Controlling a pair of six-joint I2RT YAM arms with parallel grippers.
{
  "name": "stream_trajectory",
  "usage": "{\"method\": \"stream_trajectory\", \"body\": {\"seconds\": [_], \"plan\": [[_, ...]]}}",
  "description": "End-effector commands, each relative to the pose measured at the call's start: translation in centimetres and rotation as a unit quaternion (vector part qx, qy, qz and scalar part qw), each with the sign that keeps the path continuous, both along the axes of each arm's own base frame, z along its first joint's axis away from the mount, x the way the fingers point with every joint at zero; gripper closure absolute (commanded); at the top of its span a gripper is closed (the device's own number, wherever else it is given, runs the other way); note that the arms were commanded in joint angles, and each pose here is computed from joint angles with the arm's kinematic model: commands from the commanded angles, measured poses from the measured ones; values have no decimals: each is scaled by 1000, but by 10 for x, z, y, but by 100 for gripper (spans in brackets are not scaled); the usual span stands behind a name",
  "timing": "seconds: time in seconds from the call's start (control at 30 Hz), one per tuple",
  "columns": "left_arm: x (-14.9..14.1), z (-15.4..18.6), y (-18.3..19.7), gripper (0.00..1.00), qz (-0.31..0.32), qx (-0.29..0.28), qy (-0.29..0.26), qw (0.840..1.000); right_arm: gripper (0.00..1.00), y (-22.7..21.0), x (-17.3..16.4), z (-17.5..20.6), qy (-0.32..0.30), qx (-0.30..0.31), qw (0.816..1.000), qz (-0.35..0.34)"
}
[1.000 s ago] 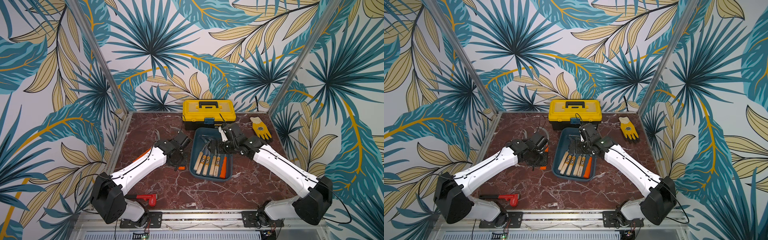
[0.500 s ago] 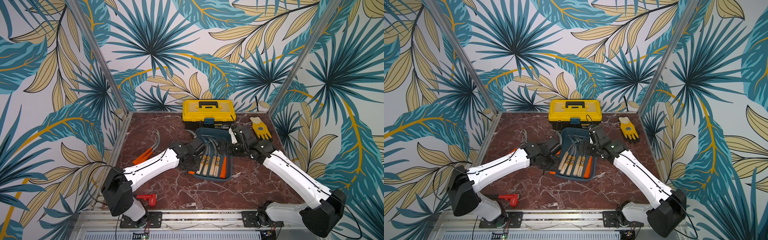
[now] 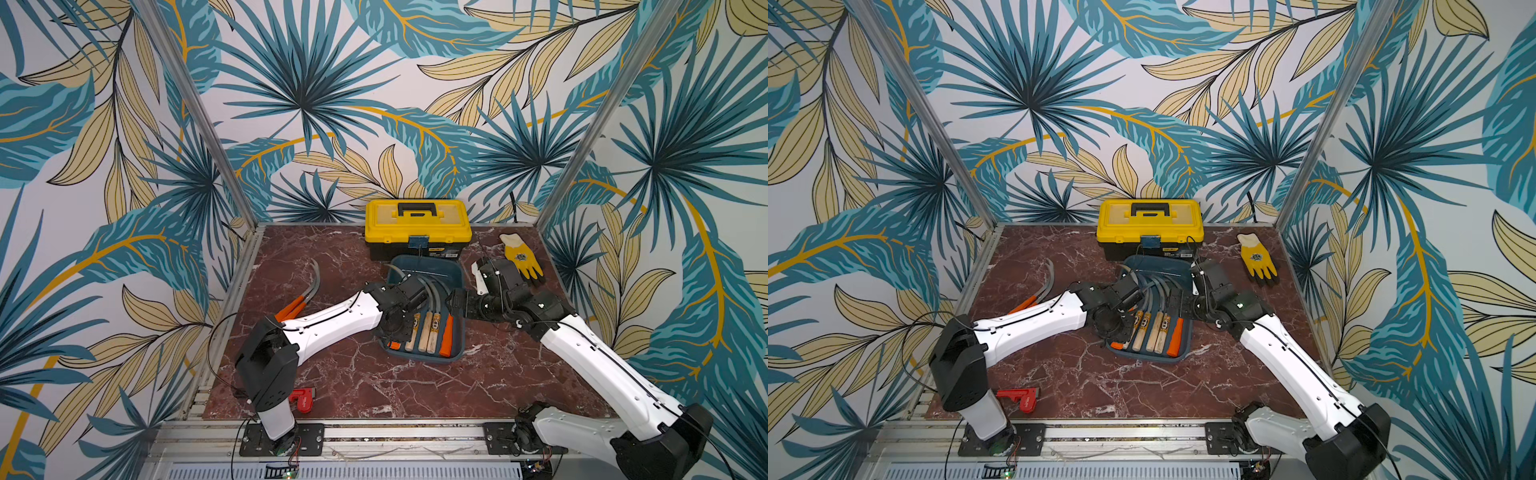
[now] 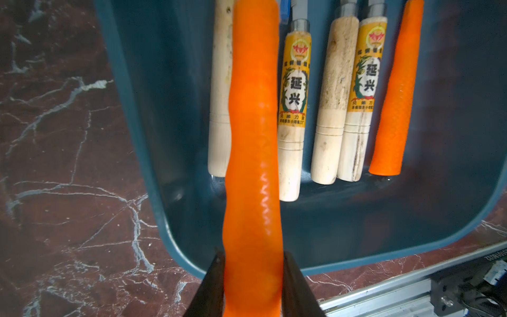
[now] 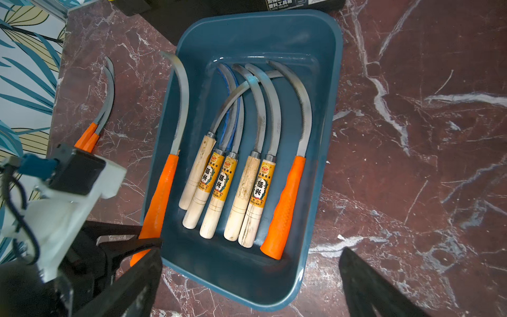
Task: Put small sickles into storage boxes
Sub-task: Place the sickle in the storage box.
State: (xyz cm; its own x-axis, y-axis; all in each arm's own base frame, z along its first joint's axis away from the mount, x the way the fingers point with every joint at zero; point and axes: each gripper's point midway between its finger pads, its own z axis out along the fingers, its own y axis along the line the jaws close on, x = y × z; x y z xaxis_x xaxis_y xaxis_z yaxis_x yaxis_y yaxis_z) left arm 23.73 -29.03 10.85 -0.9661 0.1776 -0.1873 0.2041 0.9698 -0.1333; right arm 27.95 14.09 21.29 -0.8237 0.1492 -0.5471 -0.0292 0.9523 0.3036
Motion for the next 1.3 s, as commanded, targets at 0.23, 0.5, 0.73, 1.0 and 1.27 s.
{"method": "stream_trajectory", "body": {"seconds": [0.23, 0.5, 0.73, 1.0, 1.27], "plan": [[28, -22, -7, 100, -21, 19, 10, 1000, 0, -12, -7, -8, 18, -20, 1000, -5], [52, -39, 0, 100, -23, 24, 26, 999, 0, -12, -1, -10, 23, -20, 1000, -3], [51, -56, -4, 100, -35, 38, 39, 998, 0, -14, 2, -12, 24, -19, 999, -8], [37, -67, -17, 100, -65, 58, 38, 995, 0, -16, 2, -14, 26, -17, 999, -14], [31, -64, -20, 100, -75, 58, 35, 995, 0, -18, 2, -13, 25, -17, 999, -17]]}}
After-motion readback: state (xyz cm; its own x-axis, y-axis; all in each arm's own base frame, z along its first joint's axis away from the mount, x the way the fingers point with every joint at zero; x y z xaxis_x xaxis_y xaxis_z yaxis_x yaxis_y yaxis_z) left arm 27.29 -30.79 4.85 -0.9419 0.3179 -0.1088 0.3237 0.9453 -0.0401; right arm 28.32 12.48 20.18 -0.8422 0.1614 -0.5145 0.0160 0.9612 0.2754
